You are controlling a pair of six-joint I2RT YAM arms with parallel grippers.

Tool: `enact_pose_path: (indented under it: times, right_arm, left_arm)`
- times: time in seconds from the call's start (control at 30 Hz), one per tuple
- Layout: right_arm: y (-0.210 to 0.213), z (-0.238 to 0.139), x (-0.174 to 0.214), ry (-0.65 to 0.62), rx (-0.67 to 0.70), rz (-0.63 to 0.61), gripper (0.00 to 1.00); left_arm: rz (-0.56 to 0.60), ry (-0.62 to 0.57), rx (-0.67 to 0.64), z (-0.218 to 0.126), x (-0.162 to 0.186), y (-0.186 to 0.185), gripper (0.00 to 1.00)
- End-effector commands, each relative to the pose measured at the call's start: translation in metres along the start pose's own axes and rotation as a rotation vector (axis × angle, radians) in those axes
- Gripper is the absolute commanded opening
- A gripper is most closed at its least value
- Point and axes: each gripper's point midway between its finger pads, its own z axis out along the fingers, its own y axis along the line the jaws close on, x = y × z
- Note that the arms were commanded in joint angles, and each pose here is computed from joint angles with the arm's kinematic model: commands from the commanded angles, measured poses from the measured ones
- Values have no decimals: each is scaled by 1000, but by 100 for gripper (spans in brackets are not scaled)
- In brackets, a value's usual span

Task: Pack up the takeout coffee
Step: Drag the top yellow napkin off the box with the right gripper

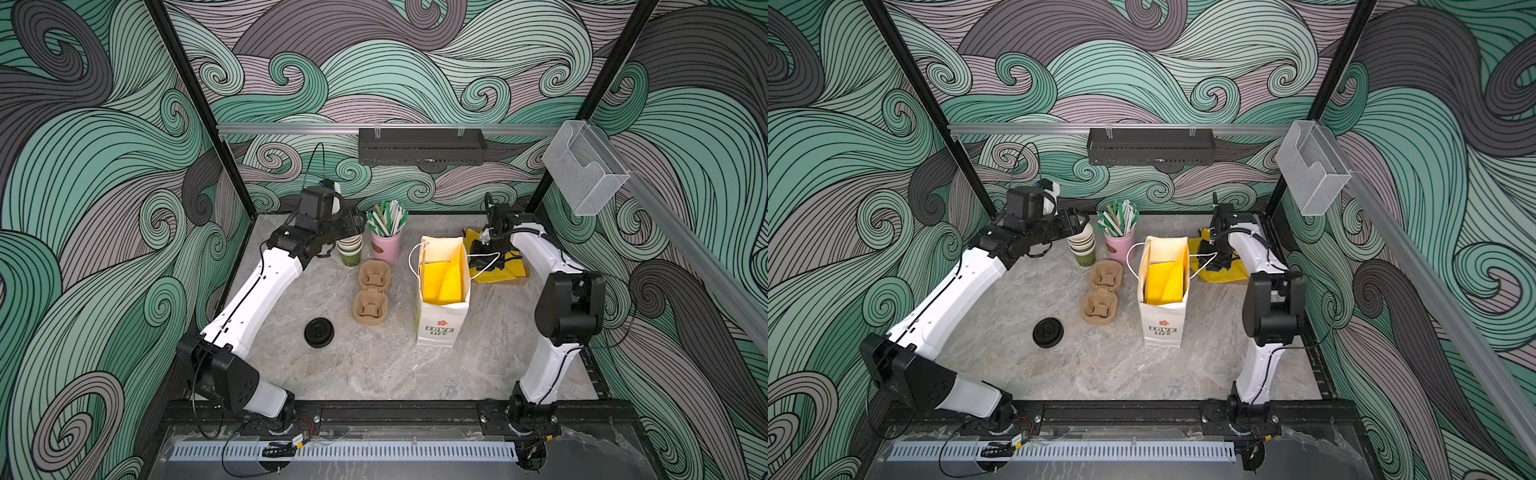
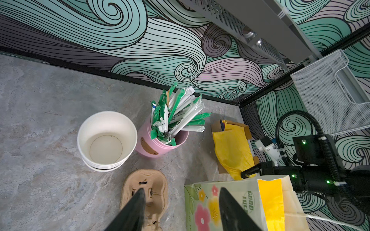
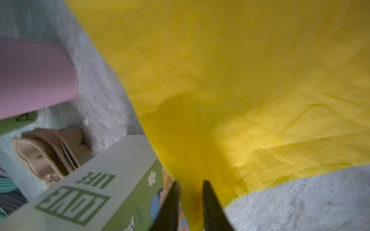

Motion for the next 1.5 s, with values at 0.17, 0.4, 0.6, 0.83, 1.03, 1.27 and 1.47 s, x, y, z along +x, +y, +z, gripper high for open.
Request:
enact_pose_path:
  times: [0.17,0.4,0.6,0.83,1.03,1.27,1.47]
  right_arm:
    - [8,1,-20,-87,233,-243,53]
    - [18,4,-16,-75,232,-256,66]
    - [-7,-42,-10,-174,124,152,66]
    - [-25,-41,19,-298,-155,643,69]
    - [-28,-11,7,-379,-352,847,71]
    - [-50,27,1,-413,-397,961,72]
    - [-53,32,-8,-450,-439,980,66]
  left_arm:
    - [42,-46,13,-6,-17,-12,61]
    - [54,-45,22,-5,-21,-16,60]
    - [54,-40,23,-4,-20,-16,61]
    - [49,-40,33,-1,-18,-16,61]
    - [51,-38,48,1,-18,-19,61]
    - [48,-43,66,0,-20,-23,61]
    - [63,-47,69,-2,-22,-25,61]
